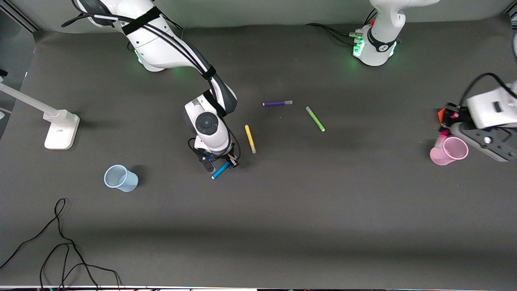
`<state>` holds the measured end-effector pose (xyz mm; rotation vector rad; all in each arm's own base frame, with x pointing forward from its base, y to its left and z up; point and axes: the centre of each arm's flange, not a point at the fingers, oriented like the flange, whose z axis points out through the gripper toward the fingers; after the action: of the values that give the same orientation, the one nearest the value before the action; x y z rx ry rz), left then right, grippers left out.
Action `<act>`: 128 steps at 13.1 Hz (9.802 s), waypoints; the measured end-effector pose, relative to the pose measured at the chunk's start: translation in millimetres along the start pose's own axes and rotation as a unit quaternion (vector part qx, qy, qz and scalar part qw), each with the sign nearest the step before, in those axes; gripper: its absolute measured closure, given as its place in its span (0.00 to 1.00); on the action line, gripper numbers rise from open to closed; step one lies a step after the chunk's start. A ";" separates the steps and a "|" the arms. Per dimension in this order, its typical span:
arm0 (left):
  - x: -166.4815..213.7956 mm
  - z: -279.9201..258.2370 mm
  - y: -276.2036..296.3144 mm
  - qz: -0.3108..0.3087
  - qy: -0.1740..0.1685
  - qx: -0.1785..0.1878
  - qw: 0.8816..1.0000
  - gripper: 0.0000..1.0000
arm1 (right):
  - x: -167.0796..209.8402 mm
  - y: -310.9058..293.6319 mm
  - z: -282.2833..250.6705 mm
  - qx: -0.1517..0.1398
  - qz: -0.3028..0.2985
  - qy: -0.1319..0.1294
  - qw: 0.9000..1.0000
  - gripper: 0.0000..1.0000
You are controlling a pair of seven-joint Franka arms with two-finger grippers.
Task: Place pink and blue markers in matching cups
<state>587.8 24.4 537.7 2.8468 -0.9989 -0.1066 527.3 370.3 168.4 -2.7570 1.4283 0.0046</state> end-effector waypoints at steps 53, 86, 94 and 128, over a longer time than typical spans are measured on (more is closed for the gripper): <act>1.4 -25.6 63.2 -0.134 -0.007 0.016 0.991 0.00 | 423.8 168.7 -211.6 -0.107 -0.423 -0.303 0.847 0.83; 43.5 -24.8 126.4 -0.202 -0.043 0.043 0.978 0.00 | 404.7 104.7 -235.2 -0.135 -0.449 -0.244 0.849 0.00; 43.4 -24.8 126.0 -0.202 -0.044 0.042 0.977 0.00 | 364.0 123.1 -368.6 -0.093 -0.418 -0.110 0.897 0.00; 4.9 -15.8 75.3 -0.260 -0.041 0.056 0.963 0.00 | 350.4 211.3 -441.3 -0.010 -0.413 -0.029 0.910 0.00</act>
<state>546.8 -35.5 563.7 3.1571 -0.2485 -0.2207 550.6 -52.5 596.0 -3.0929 0.1597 0.0739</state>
